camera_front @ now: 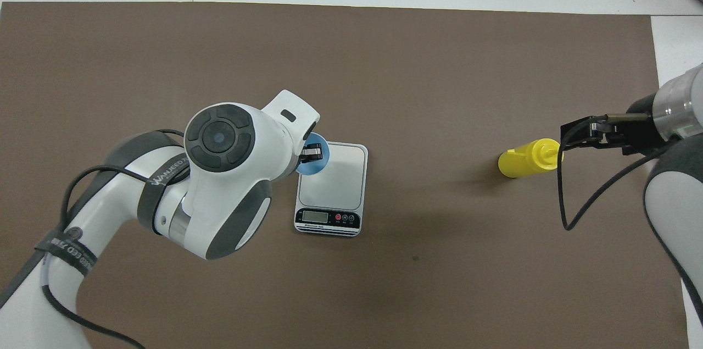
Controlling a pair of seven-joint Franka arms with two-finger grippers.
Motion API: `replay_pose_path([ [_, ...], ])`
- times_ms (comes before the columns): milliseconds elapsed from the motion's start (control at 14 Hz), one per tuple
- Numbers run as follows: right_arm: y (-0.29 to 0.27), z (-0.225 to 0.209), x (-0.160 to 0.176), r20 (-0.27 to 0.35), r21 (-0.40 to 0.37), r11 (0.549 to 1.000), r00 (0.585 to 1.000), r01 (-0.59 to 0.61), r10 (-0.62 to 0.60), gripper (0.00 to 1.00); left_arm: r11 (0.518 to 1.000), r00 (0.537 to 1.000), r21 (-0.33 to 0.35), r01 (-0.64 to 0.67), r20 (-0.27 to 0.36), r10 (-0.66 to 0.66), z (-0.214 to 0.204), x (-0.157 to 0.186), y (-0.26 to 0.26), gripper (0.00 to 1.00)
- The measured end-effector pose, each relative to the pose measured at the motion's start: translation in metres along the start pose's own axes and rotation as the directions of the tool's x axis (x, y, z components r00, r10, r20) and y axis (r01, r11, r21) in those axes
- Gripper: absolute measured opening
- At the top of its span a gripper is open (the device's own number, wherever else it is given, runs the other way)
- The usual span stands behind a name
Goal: Pour seasoning into cup on scale with both arms
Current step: 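Carry the blue cup with the left gripper onto the scale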
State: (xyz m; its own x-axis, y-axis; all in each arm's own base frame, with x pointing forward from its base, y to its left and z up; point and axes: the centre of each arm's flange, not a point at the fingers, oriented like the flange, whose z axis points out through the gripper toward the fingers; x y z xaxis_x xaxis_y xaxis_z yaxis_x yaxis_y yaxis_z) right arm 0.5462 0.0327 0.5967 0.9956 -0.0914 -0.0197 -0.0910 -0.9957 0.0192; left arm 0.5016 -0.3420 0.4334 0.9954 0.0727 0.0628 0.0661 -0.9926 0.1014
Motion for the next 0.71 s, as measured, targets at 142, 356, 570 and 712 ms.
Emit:
replay_pose_path([
  [142,0.000,0.000,0.000,0.000,0.000,1.000,1.000,0.000,0.000,1.00,1.000,1.000,0.002,-0.008,0.002,0.008,0.020,-0.007,0.012,0.03],
  [356,0.000,0.000,0.000,0.000,0.000,1.000,1.000,0.000,0.000,1.00,1.000,1.000,0.012,-0.007,-0.004,0.007,0.045,-0.008,0.021,0.03],
  [570,0.000,0.000,0.000,0.000,0.000,1.000,1.000,0.000,0.000,1.00,1.000,1.000,0.005,-0.007,-0.008,0.007,0.060,-0.009,0.027,0.03],
  [712,0.000,0.000,0.000,0.000,0.000,1.000,1.000,0.000,0.000,1.00,1.000,1.000,0.004,-0.006,-0.009,0.006,0.061,-0.009,0.027,0.03],
])
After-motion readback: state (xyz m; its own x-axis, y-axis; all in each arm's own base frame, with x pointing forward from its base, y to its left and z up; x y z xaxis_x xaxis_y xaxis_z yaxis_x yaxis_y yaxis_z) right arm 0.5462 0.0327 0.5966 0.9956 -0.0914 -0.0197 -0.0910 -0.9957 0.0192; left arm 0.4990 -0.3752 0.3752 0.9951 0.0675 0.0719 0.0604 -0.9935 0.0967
